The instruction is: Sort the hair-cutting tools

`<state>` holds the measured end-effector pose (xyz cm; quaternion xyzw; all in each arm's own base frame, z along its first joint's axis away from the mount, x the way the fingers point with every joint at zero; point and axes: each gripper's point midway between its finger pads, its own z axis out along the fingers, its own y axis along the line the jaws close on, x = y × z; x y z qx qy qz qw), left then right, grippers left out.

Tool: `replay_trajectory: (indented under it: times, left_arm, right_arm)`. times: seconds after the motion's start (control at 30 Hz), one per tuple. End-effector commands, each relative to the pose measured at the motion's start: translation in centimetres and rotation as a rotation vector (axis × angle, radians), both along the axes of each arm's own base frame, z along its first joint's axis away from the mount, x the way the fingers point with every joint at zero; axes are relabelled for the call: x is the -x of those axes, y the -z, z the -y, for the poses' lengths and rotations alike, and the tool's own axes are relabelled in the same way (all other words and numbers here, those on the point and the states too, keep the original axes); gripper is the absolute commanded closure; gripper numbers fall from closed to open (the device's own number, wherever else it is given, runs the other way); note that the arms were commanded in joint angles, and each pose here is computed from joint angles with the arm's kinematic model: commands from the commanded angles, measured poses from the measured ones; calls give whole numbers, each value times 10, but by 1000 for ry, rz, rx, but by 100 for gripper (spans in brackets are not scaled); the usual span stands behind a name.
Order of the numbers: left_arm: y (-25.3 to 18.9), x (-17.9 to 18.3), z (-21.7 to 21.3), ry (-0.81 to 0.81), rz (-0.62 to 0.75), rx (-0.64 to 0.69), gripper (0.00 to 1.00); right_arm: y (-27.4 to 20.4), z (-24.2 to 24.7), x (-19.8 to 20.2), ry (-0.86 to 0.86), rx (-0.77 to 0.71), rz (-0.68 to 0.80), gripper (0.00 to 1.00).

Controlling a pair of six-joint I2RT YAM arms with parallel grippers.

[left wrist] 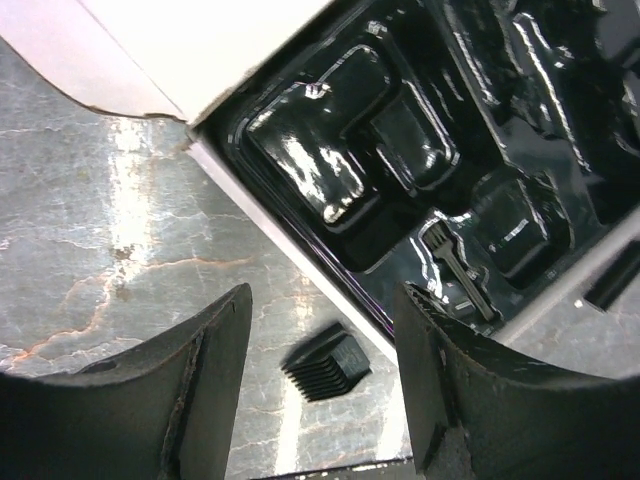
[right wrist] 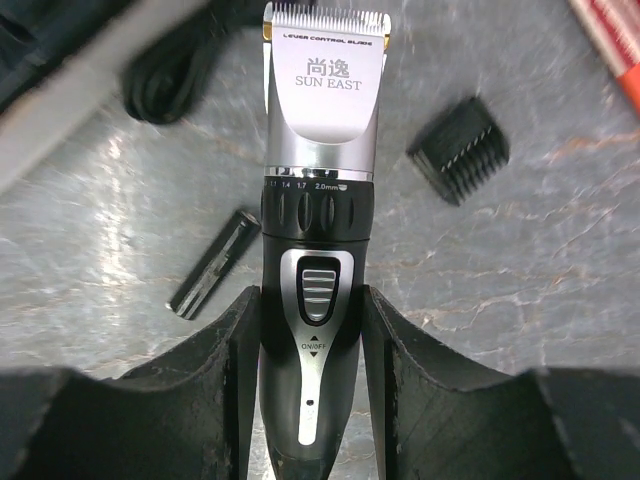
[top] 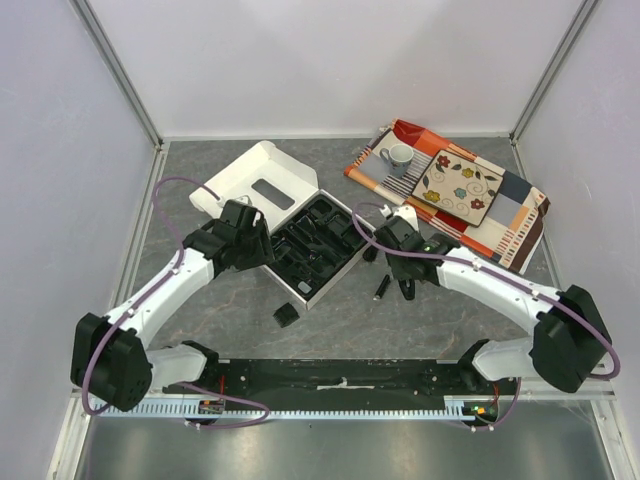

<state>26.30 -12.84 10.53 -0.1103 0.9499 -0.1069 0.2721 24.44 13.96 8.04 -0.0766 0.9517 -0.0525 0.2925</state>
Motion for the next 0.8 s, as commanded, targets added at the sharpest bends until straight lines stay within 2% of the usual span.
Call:
replay_trajectory:
  times: [0.0,0.2,0.37,0.47,0.77]
  left_arm:
    - [-37,-8,17,104,101,79,35]
    - [-61,4,32,226,165,159,35]
    - [-80,11,33,297,236,168,33]
    - [-89,17,34,327,268,184,32]
    - [-100,24,33,381,345,181,19]
  right_arm:
    - [-60,-8,-25,-43,-8,140,75]
    - [-76,-52,-45,-208,-71,131,74]
    - [-92,-95,-63,-384,-127,140,70]
    - [-100,-113,-78,-446,-134,165,72]
    - [-96,-174,-98,-655,-151,170,73]
